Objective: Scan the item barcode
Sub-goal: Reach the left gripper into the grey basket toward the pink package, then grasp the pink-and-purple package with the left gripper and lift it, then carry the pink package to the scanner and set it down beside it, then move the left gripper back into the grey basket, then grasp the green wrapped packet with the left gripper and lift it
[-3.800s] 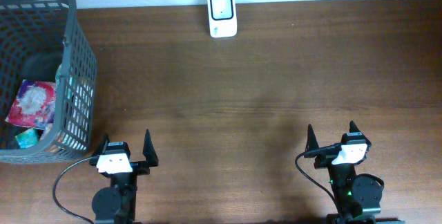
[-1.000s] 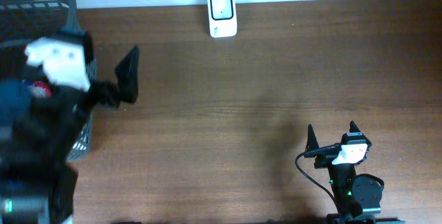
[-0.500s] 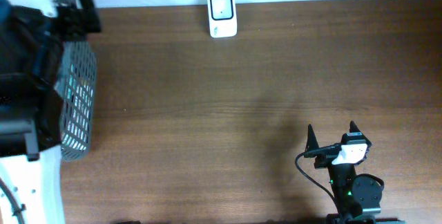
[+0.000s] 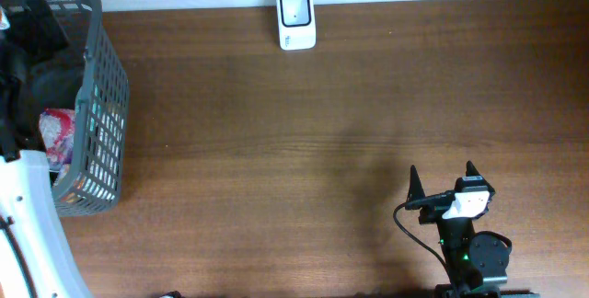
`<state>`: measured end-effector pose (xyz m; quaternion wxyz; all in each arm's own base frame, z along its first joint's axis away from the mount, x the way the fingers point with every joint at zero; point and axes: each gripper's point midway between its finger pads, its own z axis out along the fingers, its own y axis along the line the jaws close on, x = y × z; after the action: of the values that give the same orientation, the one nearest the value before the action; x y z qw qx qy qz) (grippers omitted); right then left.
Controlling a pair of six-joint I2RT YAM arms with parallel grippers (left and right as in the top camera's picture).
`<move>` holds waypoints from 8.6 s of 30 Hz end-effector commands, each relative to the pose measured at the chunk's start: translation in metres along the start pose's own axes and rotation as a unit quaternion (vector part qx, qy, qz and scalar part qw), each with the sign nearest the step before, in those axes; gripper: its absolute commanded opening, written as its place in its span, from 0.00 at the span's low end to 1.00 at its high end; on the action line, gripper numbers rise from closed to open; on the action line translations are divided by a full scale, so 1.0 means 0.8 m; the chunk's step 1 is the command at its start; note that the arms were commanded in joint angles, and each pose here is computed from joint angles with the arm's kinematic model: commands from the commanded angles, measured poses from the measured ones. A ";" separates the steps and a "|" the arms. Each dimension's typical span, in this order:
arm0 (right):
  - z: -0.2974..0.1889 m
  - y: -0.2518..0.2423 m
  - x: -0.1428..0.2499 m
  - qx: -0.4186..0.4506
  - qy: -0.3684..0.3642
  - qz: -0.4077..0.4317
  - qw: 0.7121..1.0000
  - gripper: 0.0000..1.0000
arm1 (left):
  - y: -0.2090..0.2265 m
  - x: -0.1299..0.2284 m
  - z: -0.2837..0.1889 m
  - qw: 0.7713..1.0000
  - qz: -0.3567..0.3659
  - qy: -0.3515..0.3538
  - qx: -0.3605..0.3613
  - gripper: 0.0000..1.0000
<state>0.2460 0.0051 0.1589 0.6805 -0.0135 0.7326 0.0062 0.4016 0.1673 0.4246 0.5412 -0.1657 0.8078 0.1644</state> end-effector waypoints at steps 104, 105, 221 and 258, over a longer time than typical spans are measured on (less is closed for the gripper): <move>0.000 -0.004 0.004 0.007 0.002 0.002 1.000 0.99 | -0.505 0.274 -0.063 0.875 0.147 0.320 0.333 0.75; 0.000 -0.004 0.004 0.007 0.002 0.002 1.000 0.99 | -0.479 0.277 -0.044 0.873 0.160 0.333 0.317 0.89; 0.000 -0.004 0.004 0.007 0.002 0.002 1.000 0.99 | 0.044 0.147 0.131 0.943 -0.107 0.312 0.052 0.98; 0.000 -0.004 0.004 0.007 0.002 0.002 1.000 0.99 | 0.023 0.273 0.229 0.932 -0.045 0.359 0.021 0.00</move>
<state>0.2460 0.0051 0.1589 0.6805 -0.0135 0.7326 0.0062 0.4554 0.2458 0.0661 0.1263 -0.2121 0.9678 0.0498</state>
